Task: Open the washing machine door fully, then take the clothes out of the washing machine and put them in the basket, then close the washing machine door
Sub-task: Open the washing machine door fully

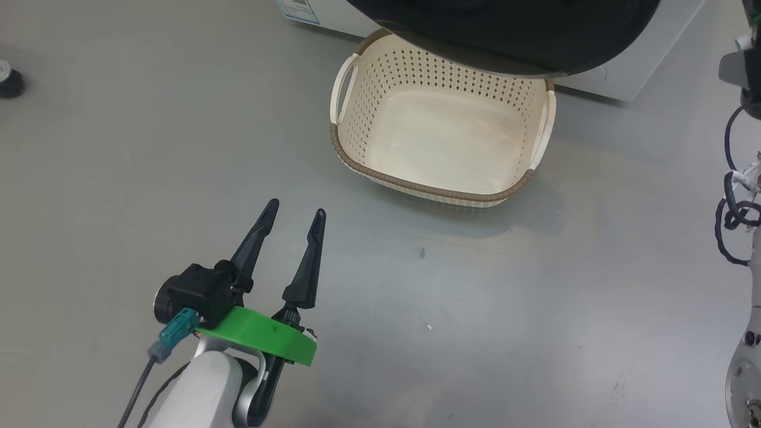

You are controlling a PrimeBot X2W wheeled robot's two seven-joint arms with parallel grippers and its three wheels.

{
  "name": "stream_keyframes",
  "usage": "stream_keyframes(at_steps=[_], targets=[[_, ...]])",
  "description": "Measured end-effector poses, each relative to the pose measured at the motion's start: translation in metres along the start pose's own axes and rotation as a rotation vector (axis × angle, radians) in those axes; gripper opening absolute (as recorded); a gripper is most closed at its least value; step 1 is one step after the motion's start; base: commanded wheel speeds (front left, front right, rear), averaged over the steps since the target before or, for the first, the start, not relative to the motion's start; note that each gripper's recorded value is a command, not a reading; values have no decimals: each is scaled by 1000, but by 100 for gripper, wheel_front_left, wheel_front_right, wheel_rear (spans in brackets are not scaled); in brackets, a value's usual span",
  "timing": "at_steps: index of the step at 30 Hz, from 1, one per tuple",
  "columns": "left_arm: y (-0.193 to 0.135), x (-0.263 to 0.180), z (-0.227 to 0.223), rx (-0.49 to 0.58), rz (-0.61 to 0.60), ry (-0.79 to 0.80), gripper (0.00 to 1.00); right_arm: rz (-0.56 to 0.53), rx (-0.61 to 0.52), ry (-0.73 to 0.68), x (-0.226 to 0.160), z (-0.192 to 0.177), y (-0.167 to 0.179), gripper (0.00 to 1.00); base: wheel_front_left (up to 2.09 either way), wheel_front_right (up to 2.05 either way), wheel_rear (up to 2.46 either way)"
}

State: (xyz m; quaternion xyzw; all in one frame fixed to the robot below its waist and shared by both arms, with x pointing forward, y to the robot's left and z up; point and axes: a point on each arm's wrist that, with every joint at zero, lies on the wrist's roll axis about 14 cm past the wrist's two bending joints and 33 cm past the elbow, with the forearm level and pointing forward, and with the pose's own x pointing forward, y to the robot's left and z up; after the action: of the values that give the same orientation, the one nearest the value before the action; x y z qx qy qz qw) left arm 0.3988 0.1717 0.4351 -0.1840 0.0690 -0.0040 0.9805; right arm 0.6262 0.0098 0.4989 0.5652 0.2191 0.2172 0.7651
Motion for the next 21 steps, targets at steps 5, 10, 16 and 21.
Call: stream_keyframes(at_steps=[5, 10, 16, 21], targets=[[5, -2, -3, -11, 19, 10, 100, 38, 83, 53, 14, -3, 13, 0, 0, 0, 0], [11, -3, -2, -16, 38, 9, 100, 57, 150, 110, 22, -11, 17, 0, 0, 0, 0], [13, -4, -1, -13, 46, 8, 100, 58, 220, 194, 26, -30, 16, 0, 0, 0, 0], [14, -5, -1, -12, 49, 8, 100, 51, 249, 237, 25, -36, 14, 0, 0, 0, 0]])
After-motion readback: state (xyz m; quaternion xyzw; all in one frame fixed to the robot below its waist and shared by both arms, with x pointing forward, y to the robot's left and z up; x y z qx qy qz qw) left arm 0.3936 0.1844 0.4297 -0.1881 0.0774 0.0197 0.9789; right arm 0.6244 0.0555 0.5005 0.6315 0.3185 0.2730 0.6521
